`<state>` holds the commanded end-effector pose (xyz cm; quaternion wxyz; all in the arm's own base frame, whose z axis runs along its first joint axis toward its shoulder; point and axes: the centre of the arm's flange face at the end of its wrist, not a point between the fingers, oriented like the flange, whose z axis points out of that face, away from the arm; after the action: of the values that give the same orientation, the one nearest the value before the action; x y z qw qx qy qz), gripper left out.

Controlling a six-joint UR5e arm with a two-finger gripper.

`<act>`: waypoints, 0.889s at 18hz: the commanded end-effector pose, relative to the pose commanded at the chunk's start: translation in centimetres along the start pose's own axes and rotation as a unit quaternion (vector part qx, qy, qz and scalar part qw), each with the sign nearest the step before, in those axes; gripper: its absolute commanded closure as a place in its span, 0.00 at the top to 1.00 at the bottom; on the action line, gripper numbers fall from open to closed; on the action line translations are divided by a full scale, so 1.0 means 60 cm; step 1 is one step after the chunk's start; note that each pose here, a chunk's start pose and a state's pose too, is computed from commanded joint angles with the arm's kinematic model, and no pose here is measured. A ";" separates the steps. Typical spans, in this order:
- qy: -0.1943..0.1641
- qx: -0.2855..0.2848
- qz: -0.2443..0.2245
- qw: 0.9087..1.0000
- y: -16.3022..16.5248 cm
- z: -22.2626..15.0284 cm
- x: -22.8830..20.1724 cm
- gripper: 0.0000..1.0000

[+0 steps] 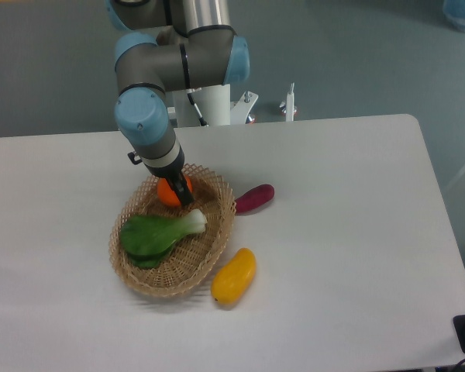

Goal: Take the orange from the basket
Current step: 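Position the gripper fingers around the orange and descend onto it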

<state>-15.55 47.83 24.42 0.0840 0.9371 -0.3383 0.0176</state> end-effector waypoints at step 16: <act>0.012 -0.023 0.014 1.000 -0.010 0.031 -0.010 0.98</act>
<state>-15.64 48.36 22.45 0.1089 0.9299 -0.3506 0.0222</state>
